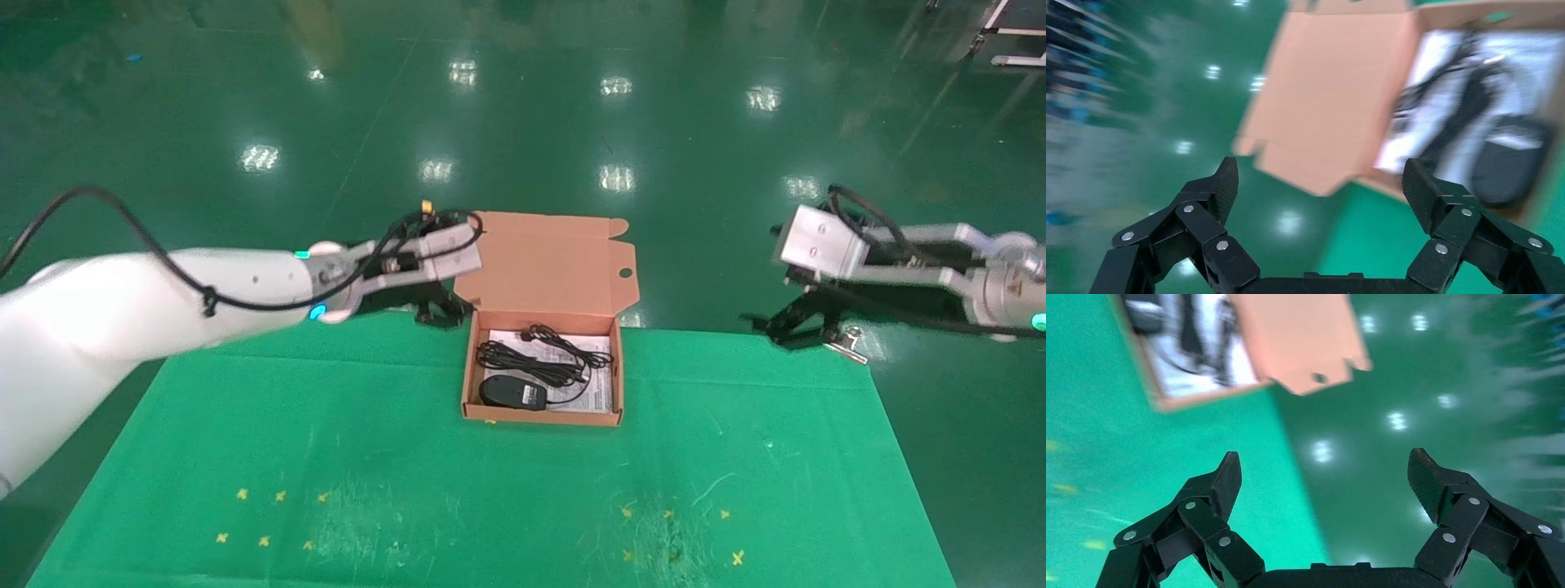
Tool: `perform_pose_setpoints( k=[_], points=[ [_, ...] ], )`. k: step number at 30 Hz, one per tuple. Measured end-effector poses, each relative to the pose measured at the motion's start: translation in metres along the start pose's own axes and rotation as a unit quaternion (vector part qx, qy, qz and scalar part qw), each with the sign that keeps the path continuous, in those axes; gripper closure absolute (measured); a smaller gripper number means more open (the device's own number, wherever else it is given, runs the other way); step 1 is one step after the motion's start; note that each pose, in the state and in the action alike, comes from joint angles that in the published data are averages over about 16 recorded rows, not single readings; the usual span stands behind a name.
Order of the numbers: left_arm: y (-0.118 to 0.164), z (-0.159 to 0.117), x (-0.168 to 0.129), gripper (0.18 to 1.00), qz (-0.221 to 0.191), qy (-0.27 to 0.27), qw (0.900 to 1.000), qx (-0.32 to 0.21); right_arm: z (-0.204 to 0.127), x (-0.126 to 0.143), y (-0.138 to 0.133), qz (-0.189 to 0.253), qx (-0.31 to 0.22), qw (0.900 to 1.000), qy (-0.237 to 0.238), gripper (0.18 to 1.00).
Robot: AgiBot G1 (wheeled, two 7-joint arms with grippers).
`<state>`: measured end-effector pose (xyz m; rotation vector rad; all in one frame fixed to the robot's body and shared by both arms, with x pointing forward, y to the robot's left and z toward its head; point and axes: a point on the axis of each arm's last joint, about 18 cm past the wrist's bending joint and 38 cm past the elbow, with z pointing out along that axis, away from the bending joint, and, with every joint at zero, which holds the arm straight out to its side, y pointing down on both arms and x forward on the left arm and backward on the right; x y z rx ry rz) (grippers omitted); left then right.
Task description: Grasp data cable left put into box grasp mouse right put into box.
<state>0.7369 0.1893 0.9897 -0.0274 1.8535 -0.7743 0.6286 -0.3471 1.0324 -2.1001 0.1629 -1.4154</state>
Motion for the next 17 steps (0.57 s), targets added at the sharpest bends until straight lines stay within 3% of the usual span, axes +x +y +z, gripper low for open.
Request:
perform_pose_setpoints(
  k=[10,17],
  points=[
    [0.016,-0.035,0.026,0.187,-0.107,0.063,0.9906,0.058,-0.004,-0.036,-0.009,0.06,0.065,0.993,-0.072,0.178],
    [0.019,-0.05,0.033,0.184,-0.137,0.082,0.9838,0.082,-0.008,-0.047,-0.013,0.078,0.09,0.988,-0.096,0.178]
  ],
)
